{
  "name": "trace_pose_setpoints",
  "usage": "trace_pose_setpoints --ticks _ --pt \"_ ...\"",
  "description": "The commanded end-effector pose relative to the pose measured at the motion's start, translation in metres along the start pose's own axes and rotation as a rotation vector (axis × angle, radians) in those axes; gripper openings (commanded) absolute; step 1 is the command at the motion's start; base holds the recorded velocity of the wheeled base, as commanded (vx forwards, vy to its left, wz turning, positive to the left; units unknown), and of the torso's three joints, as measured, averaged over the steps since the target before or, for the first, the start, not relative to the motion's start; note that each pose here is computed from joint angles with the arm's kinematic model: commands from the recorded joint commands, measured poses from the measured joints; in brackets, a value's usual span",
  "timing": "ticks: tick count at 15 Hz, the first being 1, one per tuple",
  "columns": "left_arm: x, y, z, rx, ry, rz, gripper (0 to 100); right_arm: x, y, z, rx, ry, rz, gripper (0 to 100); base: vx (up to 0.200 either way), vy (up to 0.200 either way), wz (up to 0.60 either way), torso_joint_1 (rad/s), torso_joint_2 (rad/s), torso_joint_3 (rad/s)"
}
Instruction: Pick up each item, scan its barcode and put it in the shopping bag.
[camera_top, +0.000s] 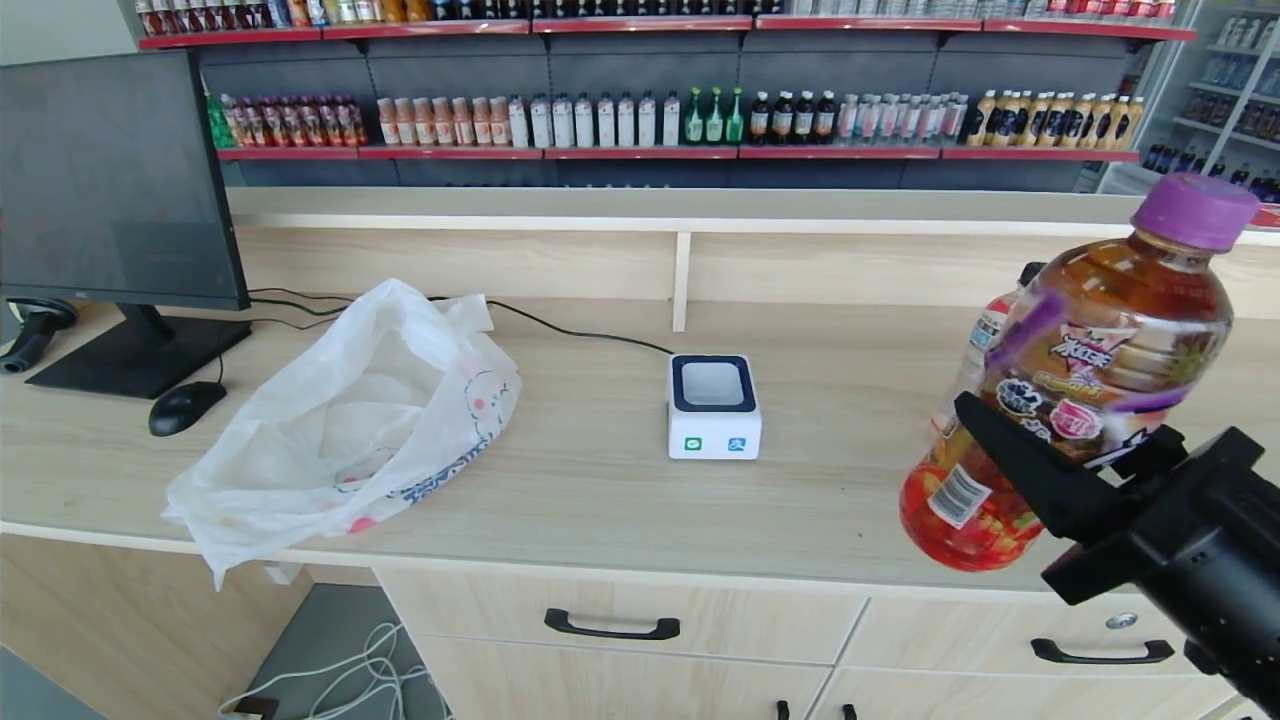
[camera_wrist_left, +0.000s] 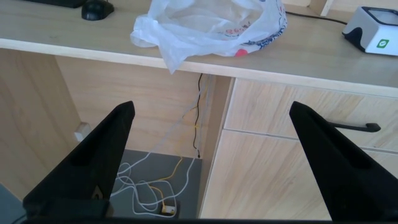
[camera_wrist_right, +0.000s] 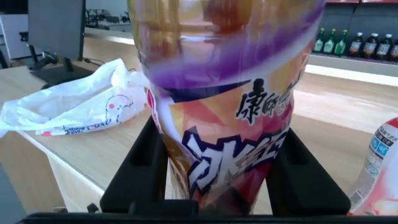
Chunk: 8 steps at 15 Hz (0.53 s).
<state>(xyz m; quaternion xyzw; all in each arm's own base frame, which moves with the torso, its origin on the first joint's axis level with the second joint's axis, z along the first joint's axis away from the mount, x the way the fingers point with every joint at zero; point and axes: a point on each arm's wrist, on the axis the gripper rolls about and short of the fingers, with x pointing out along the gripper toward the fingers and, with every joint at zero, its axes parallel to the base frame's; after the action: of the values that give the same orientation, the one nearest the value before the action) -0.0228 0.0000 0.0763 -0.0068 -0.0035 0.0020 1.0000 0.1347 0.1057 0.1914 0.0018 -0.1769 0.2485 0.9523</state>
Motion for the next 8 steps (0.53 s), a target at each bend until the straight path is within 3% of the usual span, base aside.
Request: trace_pose_setpoints --ticks 1,7,8 --pt "0.0 0.0 0.0 0.0 0.001 0.001 100 0.002 0.008 0.001 0.101 -0.008 0.082 0 0.0 0.0 0.0 0.0 0.0 0.0" --pt "0.0 0.0 0.0 0.0 0.001 0.001 100 0.027 0.02 -0.002 0.574 0.036 0.301 0 0.0 0.0 0.0 0.0 0.0 0.0" --pt "0.0 0.0 0.0 0.0 0.001 0.001 100 0.031 0.02 0.001 0.607 0.025 0.313 0 0.0 0.0 0.0 0.0 0.0 0.0"
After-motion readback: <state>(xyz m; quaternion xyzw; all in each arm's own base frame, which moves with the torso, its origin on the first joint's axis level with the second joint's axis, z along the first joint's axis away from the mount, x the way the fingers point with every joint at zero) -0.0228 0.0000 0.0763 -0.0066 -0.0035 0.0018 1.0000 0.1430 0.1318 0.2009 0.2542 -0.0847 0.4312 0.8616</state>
